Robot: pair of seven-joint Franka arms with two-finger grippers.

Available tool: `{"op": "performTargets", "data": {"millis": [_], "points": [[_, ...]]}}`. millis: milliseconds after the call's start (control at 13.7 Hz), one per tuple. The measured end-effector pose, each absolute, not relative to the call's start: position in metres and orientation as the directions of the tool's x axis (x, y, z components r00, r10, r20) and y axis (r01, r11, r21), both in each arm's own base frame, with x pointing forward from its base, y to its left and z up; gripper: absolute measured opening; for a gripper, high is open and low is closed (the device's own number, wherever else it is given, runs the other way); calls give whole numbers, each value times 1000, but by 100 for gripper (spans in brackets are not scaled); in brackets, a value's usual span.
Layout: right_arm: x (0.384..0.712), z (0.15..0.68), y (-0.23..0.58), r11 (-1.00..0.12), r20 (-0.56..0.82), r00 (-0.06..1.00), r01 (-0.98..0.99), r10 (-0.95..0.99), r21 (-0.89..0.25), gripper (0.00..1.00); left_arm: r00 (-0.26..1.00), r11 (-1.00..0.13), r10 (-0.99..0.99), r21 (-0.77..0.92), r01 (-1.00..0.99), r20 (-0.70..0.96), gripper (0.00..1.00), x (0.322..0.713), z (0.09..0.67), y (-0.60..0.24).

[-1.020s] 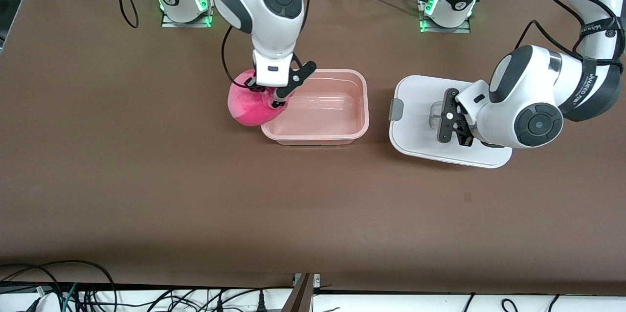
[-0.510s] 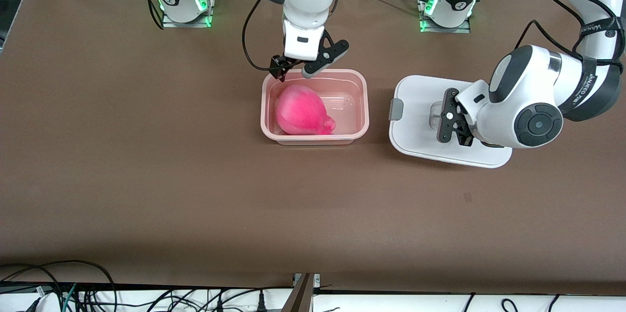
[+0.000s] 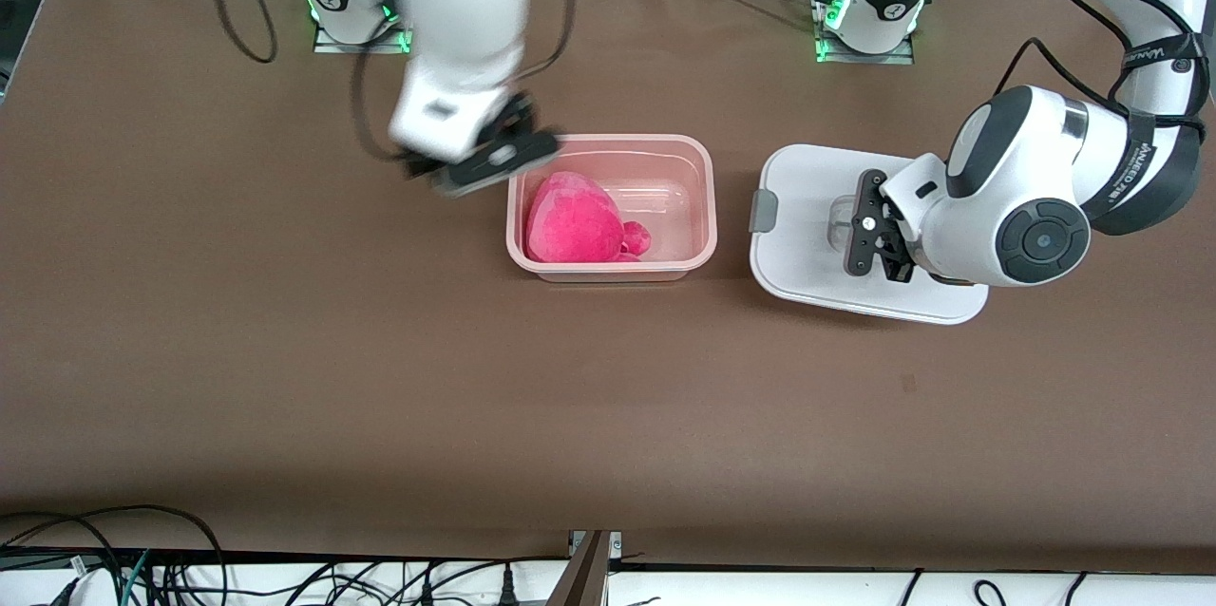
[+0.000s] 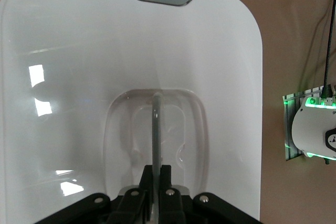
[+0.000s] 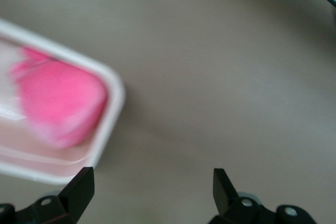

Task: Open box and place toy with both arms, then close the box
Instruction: 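Open the right gripper and withdraw it from the box, then lower the white lid onto the box with the left gripper and press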

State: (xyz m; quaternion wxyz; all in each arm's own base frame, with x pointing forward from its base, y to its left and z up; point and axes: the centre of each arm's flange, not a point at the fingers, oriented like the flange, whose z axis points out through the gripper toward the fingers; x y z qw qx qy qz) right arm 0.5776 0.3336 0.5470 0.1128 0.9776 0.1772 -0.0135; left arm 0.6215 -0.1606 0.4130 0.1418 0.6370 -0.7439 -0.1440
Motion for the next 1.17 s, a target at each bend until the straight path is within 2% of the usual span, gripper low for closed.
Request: {"op": "performTargets", "data": {"millis": [219, 437, 656, 874, 1166], "points": [[631, 548, 221, -959, -57, 985, 173, 165, 223, 100, -181, 192, -981, 400, -896, 66, 8, 603, 417, -222], [651, 548, 153, -973, -52, 997, 70, 60, 218, 100, -92, 131, -989, 383, -914, 118, 8, 585, 432, -289], [660, 547, 105, -989, -70, 997, -12, -23, 151, 100, -39, 89, -986, 319, -944, 160, 8, 577, 430, -341], [665, 546, 46, -991, -93, 990, -95, -103, 90, 100, -61, 112, -980, 270, -956, 189, 8, 553, 409, -411], [650, 548, -21, -986, -132, 977, -167, -169, 28, 100, -57, 90, -988, 232, -969, 142, 8, 527, 389, -462]]}}
